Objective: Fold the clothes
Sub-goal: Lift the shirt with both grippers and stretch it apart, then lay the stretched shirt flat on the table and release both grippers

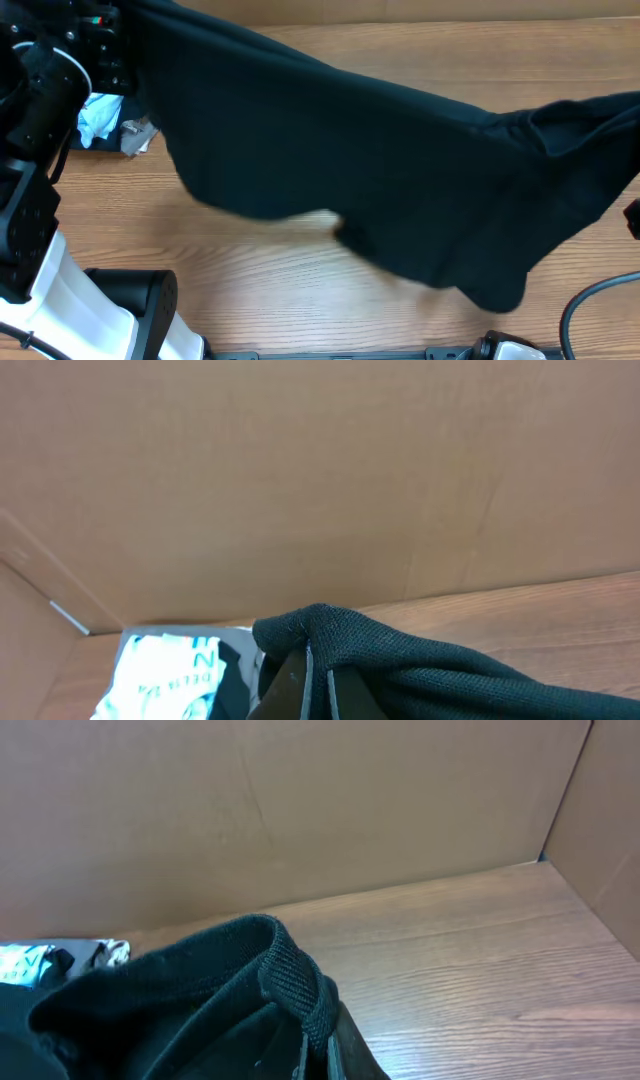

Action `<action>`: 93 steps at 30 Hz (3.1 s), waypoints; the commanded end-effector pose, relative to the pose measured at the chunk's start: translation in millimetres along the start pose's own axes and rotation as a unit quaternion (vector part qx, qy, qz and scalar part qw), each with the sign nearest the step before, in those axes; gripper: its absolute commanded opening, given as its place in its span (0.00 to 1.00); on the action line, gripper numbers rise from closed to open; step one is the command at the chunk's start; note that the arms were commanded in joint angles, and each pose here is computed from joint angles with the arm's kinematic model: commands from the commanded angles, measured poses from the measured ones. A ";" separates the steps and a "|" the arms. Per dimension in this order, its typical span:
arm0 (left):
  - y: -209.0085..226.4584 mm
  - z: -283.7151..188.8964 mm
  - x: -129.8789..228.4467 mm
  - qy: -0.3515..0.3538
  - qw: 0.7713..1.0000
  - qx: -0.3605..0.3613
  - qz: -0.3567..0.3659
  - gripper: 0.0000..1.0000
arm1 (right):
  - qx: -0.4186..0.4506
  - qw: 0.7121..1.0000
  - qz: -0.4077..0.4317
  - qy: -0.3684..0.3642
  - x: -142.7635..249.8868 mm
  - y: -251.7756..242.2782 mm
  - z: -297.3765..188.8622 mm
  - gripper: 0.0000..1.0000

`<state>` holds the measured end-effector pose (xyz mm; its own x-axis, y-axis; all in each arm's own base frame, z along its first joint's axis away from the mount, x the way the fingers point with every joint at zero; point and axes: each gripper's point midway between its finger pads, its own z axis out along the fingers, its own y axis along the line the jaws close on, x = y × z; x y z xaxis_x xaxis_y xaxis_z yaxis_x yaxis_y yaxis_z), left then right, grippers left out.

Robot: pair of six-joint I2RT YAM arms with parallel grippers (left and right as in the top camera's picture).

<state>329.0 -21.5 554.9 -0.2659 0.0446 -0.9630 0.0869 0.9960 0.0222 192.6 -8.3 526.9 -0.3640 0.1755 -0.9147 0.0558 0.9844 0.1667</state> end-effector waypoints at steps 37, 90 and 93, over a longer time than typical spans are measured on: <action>17.8 346.7 187.0 0.202 0.978 -0.027 -0.046 0.04 | -0.031 0.972 0.073 0.223 81.5 -100.7 391.8 0.04; 16.4 119.2 127.1 0.268 0.963 -0.036 -0.020 0.04 | 0.047 0.985 0.023 0.165 39.0 -53.1 110.7 0.04; 14.3 163.9 167.0 0.327 0.944 -0.028 -0.021 0.04 | 0.043 0.967 0.034 0.248 70.2 -68.3 162.6 0.04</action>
<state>413.9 -18.0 398.2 -0.7292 0.0182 -0.6840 0.0243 0.9997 0.0006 284.2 -48.5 434.8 -0.6608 0.2320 -0.7138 0.1462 0.9726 0.1808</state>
